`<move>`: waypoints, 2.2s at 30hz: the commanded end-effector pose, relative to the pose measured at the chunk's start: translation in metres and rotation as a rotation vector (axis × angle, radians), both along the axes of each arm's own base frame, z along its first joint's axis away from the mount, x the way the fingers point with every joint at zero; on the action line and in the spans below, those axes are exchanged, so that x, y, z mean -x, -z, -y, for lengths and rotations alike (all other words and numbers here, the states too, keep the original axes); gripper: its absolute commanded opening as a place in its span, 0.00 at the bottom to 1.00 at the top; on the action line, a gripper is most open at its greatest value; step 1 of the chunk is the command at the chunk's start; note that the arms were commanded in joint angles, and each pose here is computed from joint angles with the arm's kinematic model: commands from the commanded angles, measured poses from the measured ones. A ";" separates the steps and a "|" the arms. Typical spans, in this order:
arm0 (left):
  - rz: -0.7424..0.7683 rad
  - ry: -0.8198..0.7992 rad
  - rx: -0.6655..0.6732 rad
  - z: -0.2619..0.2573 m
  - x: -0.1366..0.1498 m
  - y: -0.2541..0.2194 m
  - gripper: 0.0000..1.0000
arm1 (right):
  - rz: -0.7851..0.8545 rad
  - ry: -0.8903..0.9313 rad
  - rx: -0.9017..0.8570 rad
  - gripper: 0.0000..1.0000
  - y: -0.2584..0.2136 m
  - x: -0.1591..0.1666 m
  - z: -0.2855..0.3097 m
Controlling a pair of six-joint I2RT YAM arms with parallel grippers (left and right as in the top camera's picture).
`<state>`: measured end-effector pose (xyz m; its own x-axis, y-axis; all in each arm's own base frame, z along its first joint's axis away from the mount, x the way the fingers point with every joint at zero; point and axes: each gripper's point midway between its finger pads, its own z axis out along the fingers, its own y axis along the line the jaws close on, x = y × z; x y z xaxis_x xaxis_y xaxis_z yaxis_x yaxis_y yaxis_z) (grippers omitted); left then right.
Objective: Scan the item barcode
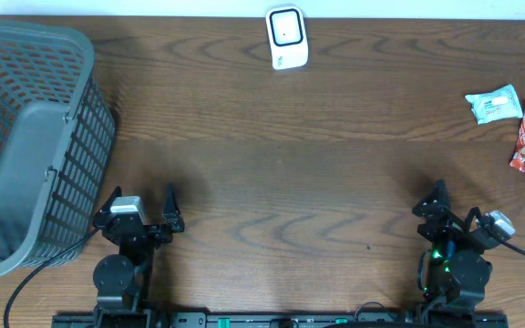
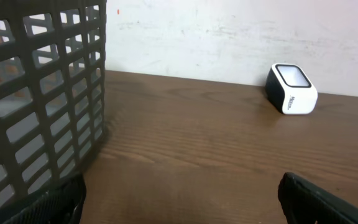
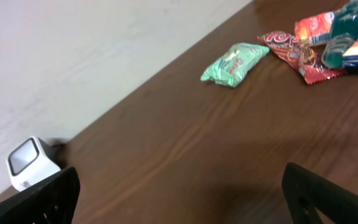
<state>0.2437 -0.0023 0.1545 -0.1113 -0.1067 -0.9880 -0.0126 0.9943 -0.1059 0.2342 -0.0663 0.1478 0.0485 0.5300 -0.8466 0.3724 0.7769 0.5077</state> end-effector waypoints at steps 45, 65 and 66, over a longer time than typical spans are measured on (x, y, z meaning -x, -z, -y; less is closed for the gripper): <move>-0.042 -0.004 -0.022 -0.002 0.000 0.018 0.99 | -0.026 -0.274 0.470 0.99 -0.009 -0.010 -0.036; -0.042 -0.004 -0.022 -0.002 0.000 0.018 0.99 | -0.028 -0.273 0.469 0.99 -0.009 -0.010 -0.035; -0.042 -0.004 -0.022 -0.002 0.000 0.018 0.99 | -0.028 -0.273 0.469 0.99 -0.009 -0.010 -0.035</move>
<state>0.2437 -0.0023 0.1545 -0.1113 -0.1067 -0.9880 -0.0126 0.9943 -0.1059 0.2444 -0.0297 0.1580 -0.0631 0.1009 -0.9929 0.1324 0.9869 0.0919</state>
